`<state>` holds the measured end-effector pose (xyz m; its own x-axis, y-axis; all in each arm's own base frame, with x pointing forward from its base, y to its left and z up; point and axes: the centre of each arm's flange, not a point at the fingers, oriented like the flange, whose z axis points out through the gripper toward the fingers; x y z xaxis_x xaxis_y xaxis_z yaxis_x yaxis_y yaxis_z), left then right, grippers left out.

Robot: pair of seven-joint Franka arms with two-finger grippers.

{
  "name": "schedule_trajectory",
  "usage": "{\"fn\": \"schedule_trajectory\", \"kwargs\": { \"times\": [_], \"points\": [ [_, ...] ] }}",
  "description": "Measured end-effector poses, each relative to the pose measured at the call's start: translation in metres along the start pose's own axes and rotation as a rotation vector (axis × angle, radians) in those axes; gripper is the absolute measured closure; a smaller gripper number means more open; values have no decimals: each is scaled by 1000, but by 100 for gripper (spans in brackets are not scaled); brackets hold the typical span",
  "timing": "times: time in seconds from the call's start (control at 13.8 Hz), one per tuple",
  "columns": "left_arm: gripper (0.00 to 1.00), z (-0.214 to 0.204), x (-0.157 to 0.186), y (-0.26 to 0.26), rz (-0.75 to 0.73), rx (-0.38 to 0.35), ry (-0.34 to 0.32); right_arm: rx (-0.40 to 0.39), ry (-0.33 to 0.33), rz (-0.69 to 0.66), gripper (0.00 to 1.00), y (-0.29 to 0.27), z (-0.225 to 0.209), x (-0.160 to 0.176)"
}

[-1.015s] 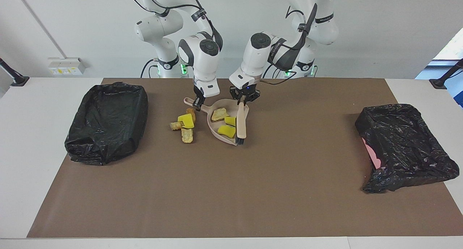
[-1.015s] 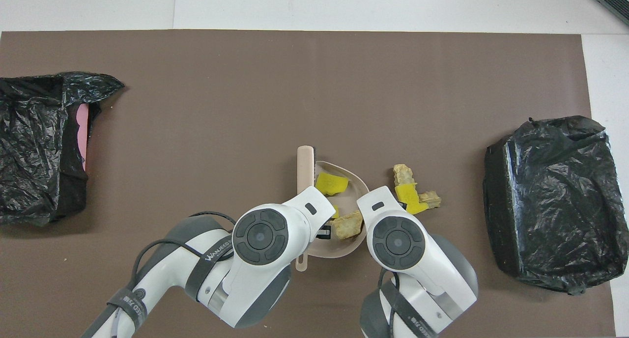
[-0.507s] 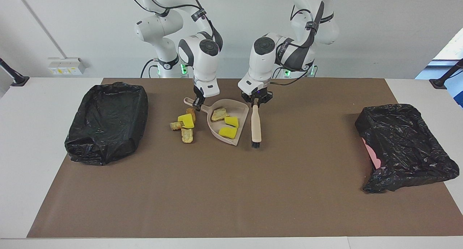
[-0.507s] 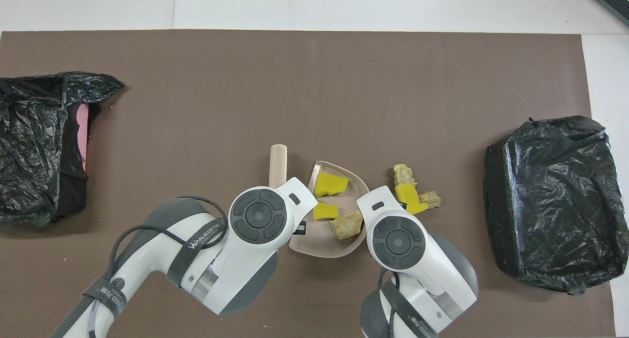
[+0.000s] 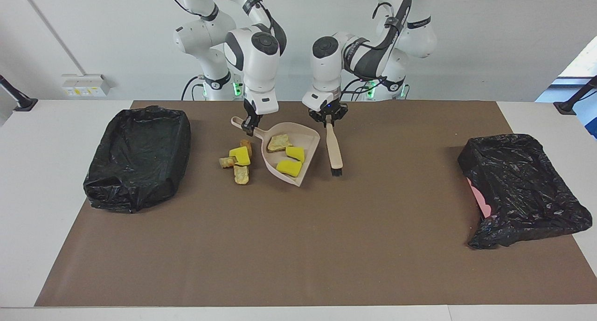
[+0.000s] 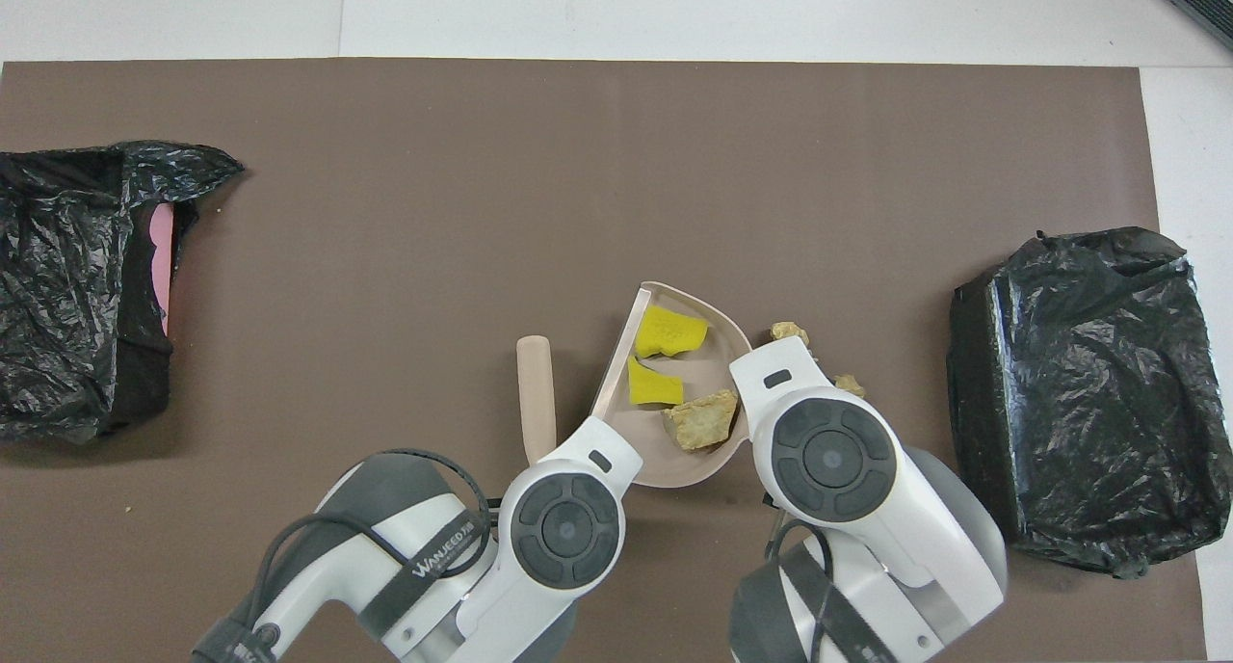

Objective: Sweep and dump trash in bin
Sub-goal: 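Carry the loaded dustpan with the right gripper over the black bag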

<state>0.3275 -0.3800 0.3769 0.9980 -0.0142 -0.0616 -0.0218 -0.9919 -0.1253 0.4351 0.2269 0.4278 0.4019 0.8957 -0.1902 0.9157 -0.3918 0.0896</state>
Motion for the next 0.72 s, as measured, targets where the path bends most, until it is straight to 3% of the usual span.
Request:
{"fn": "schedule_trajectory", "kwargs": {
  "times": [0.29,0.51,0.72],
  "points": [
    [74,14,-65,0,-16,-23,31,24,-12,-22,69,39,-20,-65],
    [74,18,-98,14,-2,-48,50,58,-18,-35,69,81,-35,-151],
    [74,29,-110,16,-3,-66,11,108,-21,-46,69,115,-40,-247]
  ]
}}
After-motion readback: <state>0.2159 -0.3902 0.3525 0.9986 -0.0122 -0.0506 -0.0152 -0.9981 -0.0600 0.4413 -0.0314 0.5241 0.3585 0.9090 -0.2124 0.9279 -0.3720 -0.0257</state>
